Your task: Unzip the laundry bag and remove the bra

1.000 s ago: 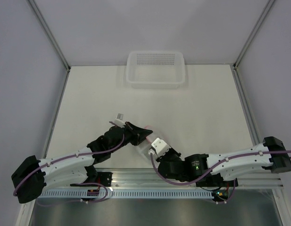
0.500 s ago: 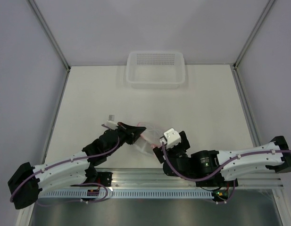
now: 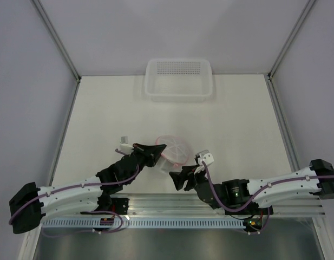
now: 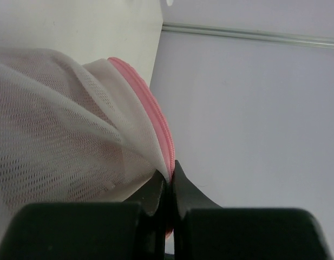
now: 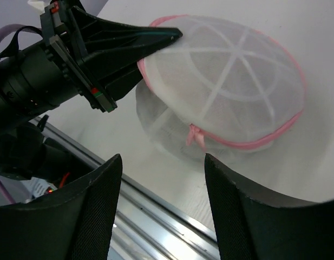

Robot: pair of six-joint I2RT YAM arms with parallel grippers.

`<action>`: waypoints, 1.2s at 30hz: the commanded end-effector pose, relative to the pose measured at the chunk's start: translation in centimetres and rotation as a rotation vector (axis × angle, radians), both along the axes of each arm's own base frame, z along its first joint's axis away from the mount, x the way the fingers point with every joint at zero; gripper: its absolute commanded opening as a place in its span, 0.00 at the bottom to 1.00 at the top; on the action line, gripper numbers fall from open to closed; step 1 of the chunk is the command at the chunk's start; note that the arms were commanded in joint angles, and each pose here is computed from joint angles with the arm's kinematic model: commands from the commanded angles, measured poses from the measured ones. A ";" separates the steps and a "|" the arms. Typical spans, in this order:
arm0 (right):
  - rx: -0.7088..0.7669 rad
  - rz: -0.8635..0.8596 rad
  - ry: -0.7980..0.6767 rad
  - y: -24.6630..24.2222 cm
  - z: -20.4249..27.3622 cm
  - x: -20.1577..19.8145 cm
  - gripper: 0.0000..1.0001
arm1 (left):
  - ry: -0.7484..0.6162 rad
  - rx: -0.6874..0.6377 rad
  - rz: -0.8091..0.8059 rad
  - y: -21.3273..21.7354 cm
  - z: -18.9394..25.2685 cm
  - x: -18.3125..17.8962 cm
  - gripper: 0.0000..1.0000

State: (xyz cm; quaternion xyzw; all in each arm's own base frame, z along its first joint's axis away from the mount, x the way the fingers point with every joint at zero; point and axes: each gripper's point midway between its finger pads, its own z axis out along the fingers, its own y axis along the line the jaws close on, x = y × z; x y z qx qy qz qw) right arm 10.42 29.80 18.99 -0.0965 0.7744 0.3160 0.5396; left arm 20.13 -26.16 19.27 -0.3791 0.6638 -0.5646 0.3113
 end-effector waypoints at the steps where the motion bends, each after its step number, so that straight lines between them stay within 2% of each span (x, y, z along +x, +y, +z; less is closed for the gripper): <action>1: 0.284 0.019 0.106 2.7 1.9 -0.9 0.66 | 0.012 -0.135 0.095 0.8 1.6 0.8 0.02; 4: 0.345 0.013 0.149 2.7 0.4 -1.0 0.56 | 0.004 -0.142 0.095 1.1 2.0 0.5 0.02; 8: 0.432 -0.012 0.171 2.2 0.0 -0.7 0.55 | 0.008 -0.148 0.090 1.1 1.8 0.2 0.02; 17: 0.513 -0.048 0.149 2.3 -0.1 1.4 0.52 | 0.025 -0.167 0.054 0.0 1.3 -0.4 0.02; 20: 0.483 -0.075 0.138 2.3 -0.8 2.5 0.49 | 0.030 -0.172 0.042 -0.3 1.3 -0.6 0.02; 27: 0.432 -0.032 0.152 3.0 -1.2 2.3 0.56 | -0.020 -0.180 0.093 0.5 2.3 0.0 0.02; 32: 0.339 -0.074 0.131 2.0 -2.4 2.8 0.58 | -0.085 -0.142 0.163 1.1 2.6 1.3 0.02; 33: 0.323 -0.089 0.127 1.7 -2.6 3.0 0.58 | -0.112 -0.092 0.165 1.0 2.3 1.6 0.02; 36: 0.273 -0.133 0.106 0.4 -2.8 3.5 0.59 | -0.141 -0.061 0.118 0.0 2.1 2.8 0.02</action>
